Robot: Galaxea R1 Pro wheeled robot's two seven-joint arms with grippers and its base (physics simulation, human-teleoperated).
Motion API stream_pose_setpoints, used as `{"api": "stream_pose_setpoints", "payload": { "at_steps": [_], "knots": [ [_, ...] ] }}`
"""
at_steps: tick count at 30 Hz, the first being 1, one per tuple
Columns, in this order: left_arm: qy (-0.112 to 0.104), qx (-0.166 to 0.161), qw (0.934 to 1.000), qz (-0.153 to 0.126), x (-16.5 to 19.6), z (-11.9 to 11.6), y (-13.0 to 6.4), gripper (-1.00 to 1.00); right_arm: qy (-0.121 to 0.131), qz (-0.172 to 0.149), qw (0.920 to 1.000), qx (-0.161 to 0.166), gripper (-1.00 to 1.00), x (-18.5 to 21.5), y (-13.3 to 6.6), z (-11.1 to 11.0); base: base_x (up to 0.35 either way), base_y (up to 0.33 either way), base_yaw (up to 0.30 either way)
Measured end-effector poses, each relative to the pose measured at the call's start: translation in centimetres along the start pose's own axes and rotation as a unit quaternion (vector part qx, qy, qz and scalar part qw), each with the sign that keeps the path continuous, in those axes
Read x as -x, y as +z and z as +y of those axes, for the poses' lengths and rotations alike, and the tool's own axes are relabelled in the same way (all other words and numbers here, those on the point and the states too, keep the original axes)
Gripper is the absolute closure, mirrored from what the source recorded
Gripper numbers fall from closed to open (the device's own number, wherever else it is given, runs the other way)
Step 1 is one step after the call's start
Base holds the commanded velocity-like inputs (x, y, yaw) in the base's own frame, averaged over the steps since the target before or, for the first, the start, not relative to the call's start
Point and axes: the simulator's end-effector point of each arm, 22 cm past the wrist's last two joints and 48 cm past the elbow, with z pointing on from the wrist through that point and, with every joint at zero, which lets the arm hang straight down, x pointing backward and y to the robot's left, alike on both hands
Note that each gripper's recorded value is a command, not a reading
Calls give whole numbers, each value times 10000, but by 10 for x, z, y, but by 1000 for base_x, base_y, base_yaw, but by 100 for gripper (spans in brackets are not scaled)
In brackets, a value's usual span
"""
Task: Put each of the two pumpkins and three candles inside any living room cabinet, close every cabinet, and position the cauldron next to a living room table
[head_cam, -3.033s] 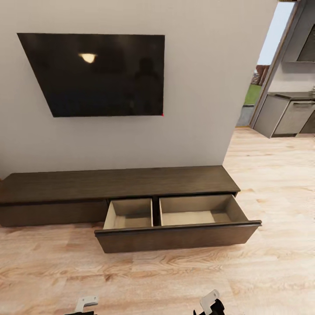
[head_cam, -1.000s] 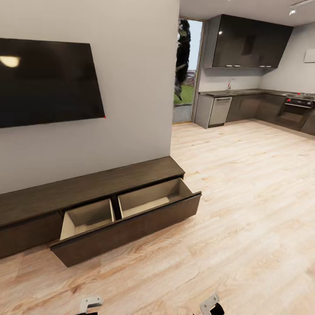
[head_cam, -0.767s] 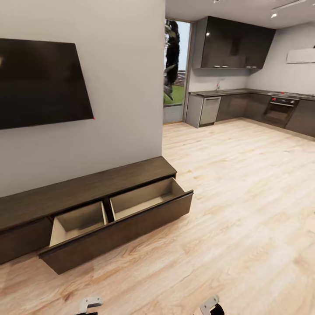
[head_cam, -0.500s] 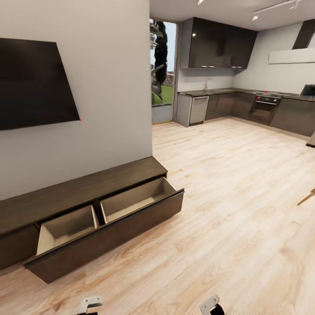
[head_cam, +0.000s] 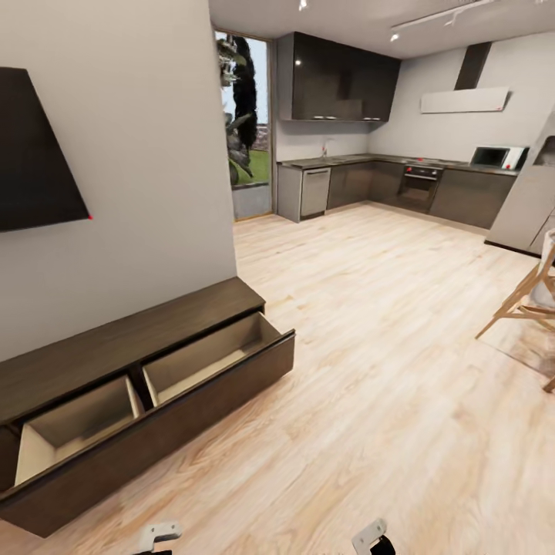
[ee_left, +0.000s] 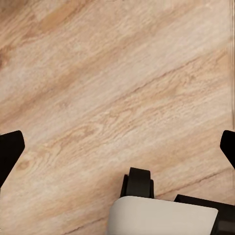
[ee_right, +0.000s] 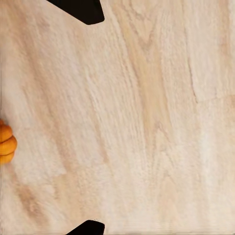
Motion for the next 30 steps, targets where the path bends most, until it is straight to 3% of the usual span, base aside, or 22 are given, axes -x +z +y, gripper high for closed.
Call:
{"api": "stream_pose_setpoints", "payload": {
  "at_steps": [30],
  "knots": [
    [1, 0, 10000, 0, 0, 0, 0, -100, 1, -1, 10000, -2, -100, 0, 0, 0, 0, 0, -282]
  ]
}}
